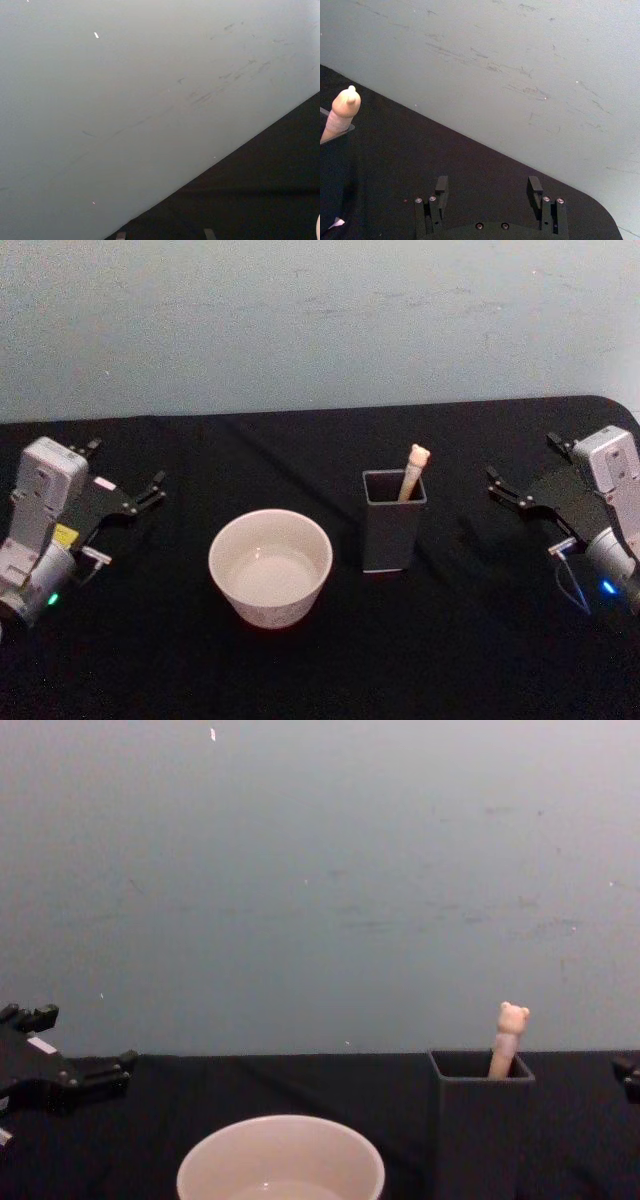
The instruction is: Pick up the stirring spoon with one hand, stir inside the cup, then place it back in its original position.
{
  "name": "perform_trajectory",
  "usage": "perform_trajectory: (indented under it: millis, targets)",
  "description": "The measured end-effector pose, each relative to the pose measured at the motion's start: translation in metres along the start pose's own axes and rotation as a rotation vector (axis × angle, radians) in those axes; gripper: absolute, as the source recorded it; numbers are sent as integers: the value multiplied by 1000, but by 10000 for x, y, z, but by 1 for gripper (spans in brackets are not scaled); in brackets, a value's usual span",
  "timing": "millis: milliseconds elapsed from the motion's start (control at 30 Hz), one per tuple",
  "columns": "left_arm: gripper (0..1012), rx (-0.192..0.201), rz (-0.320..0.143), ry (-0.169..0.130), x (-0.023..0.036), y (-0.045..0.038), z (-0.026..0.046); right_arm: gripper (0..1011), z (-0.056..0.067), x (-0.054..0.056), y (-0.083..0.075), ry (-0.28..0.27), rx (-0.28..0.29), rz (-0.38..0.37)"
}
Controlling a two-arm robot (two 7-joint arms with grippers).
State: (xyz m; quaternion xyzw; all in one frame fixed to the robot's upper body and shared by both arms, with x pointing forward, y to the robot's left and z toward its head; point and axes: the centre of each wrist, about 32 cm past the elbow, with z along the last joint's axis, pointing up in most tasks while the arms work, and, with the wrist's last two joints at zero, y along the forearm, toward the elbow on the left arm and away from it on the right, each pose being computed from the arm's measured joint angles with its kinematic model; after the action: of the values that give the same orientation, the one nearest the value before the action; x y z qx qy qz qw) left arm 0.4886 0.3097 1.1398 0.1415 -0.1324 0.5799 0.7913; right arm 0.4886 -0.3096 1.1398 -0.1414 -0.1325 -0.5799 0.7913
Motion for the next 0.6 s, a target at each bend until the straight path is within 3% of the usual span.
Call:
perform_trajectory:
  millis: [600]
  targets:
    - [1001, 0, 0, 0, 0, 0, 0, 1002, 0, 0, 0, 0, 0, 0]
